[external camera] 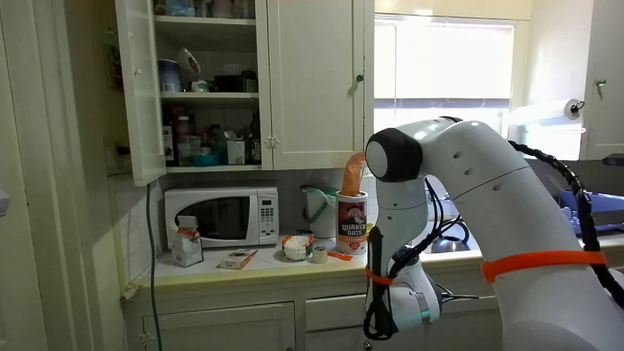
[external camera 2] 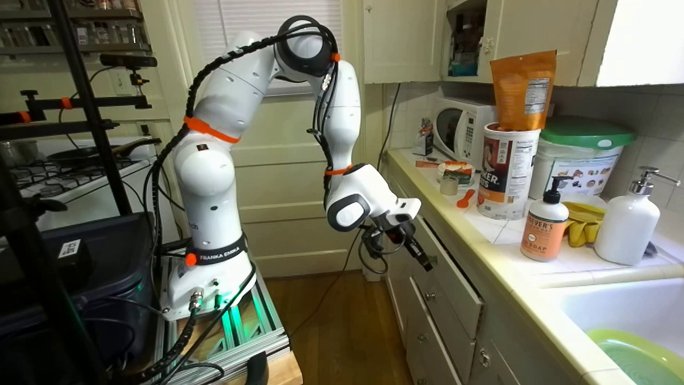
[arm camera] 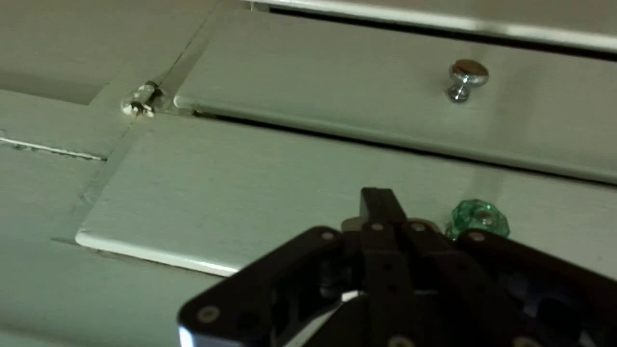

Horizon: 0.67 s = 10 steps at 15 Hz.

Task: Close the open drawer.

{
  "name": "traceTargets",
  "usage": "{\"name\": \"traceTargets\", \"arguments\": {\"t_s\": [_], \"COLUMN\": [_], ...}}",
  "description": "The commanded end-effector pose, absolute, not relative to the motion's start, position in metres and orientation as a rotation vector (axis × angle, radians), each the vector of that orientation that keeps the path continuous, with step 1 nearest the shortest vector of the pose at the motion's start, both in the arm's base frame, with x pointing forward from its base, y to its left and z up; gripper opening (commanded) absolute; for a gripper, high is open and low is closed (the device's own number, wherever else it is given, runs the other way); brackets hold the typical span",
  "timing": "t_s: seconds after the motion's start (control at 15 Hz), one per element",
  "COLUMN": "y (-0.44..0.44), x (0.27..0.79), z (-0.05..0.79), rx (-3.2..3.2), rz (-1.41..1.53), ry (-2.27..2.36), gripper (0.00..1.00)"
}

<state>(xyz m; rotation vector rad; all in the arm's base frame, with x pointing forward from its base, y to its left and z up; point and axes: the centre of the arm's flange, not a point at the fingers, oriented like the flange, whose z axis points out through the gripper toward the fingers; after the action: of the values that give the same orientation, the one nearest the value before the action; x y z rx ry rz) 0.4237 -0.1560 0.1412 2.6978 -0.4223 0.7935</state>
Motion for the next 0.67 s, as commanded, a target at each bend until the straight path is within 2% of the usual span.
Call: {"name": "traceTargets", "arguments": {"t_s": [0.0, 0.6], "y": [-0.162, -0.183], "x": [0.438, 0.465], "z": [0.126, 0.112], "rx": [2.666, 2.593], "rz": [0.855, 0.960], "ry": [-0.417, -0.422], "gripper": [0.00, 0.00]}}
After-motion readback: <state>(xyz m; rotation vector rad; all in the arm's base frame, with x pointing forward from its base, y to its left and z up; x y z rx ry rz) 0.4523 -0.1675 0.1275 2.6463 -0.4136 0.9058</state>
